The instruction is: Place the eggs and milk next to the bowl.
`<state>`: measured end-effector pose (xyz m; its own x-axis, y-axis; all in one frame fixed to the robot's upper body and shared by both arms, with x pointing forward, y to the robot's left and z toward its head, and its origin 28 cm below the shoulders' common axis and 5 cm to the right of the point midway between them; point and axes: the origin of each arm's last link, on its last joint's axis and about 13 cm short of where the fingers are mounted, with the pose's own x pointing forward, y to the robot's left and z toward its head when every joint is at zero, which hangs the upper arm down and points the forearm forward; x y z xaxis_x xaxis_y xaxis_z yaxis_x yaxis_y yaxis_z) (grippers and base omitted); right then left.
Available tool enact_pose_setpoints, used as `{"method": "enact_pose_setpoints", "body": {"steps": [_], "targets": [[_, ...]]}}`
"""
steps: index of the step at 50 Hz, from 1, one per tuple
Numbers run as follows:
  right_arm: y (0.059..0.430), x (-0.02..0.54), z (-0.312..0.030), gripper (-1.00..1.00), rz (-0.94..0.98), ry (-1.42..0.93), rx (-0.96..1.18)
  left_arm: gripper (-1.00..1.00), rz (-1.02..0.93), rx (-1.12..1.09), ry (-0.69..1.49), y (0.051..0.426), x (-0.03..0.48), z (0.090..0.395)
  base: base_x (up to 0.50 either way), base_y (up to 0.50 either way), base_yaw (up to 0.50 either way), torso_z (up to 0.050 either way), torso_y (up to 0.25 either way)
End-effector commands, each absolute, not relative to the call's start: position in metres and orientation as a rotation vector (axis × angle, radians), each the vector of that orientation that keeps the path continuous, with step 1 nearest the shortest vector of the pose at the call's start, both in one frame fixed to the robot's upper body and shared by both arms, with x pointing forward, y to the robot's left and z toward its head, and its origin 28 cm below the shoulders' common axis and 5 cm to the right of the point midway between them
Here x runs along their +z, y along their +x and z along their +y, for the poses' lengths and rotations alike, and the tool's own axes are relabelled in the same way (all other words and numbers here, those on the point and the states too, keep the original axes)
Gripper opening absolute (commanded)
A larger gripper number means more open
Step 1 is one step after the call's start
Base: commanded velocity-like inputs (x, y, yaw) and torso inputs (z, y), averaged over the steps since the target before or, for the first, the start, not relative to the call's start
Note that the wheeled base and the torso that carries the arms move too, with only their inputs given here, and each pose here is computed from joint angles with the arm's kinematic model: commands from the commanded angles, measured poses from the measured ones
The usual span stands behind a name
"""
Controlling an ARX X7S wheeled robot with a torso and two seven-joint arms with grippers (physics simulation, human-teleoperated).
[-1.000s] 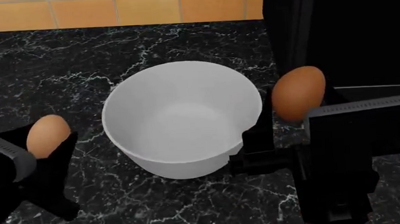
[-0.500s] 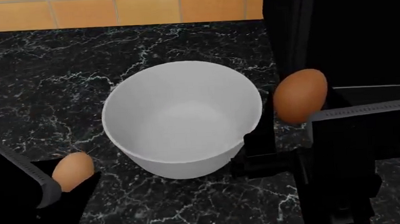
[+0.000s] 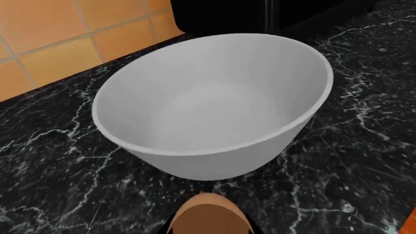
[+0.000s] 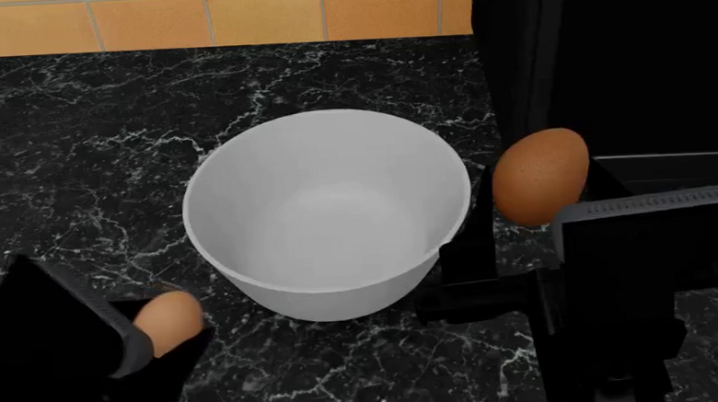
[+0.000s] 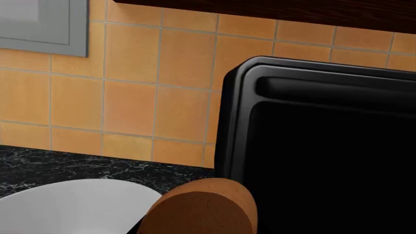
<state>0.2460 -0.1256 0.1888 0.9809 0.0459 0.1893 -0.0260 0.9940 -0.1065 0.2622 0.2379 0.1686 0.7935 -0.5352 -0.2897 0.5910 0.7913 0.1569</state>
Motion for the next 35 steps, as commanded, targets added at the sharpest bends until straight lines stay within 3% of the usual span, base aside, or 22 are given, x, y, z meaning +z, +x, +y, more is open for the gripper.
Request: {"method": "enact_pose_setpoints", "body": {"steps": [1, 35], "targets": [[0.246, 0.19, -0.126, -1.0, -0.198, -0.123, 0.037, -1.0, 0.254, -0.618, 0.246, 0.27, 0.163, 0.234, 0.0, 0.0, 0.0, 0.0, 0.0], [0.244, 0.191, -0.128, -1.0, -0.198, -0.126, 0.025, -1.0, 0.292, -0.655, 0.27, 0.289, 0.148, 0.223, 0.0, 0.0, 0.0, 0.0, 0.0]]}}
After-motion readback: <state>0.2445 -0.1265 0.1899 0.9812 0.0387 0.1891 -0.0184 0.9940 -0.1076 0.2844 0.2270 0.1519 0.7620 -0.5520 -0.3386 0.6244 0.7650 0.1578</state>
